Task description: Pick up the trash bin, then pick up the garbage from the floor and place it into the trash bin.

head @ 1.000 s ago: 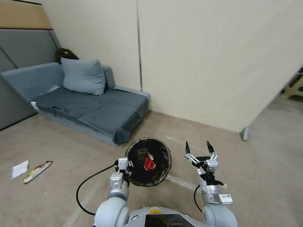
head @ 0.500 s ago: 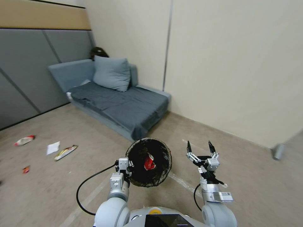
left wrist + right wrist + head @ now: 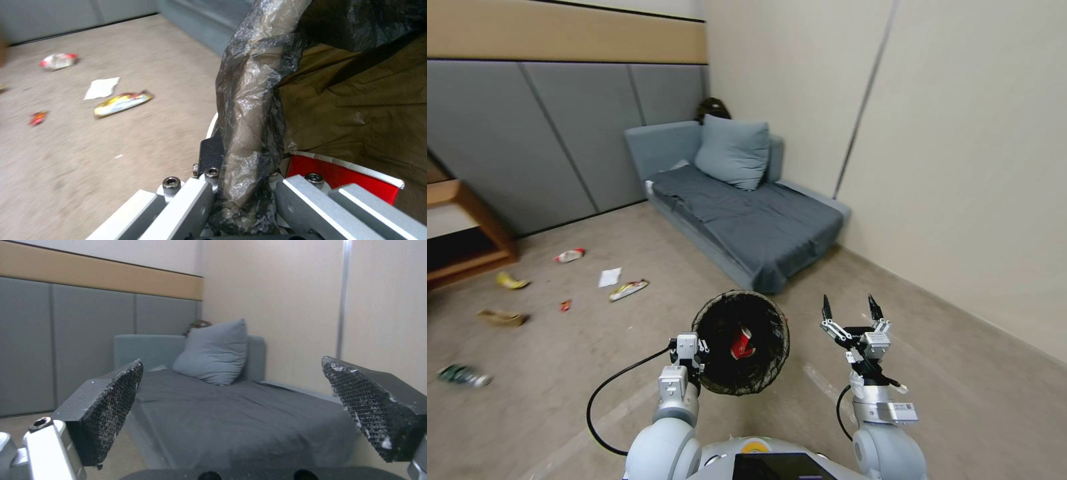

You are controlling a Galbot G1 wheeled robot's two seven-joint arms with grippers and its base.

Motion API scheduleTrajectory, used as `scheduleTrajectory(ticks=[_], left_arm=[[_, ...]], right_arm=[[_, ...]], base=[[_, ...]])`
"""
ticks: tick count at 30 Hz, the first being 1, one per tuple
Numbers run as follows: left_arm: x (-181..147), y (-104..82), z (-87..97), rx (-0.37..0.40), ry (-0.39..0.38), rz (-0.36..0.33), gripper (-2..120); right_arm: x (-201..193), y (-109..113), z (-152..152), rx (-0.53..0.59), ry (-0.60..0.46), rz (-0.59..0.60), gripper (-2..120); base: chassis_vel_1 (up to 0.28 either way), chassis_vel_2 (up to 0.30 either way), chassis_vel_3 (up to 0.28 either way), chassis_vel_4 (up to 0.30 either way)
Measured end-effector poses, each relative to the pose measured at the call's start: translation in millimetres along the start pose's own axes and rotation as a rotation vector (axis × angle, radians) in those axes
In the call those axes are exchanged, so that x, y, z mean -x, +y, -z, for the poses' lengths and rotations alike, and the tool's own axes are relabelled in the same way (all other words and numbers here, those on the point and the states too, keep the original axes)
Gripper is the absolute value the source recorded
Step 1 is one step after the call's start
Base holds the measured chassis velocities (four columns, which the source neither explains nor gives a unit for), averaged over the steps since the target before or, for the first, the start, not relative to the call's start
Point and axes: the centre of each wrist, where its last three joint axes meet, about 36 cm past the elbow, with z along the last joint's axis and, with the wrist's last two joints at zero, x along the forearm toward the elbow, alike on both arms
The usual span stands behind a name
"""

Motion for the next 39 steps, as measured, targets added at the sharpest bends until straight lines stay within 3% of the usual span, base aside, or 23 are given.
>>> scheduleTrajectory(ticks=[39], left_arm=[[-0.4,1.0,-1.1,0.012,-0.009,0.006,0]], right_arm=[[2.5,2.8,-1.8,0.003,0.0,0.029,100]], base=[[0.13,0.123,0.127,0.127]])
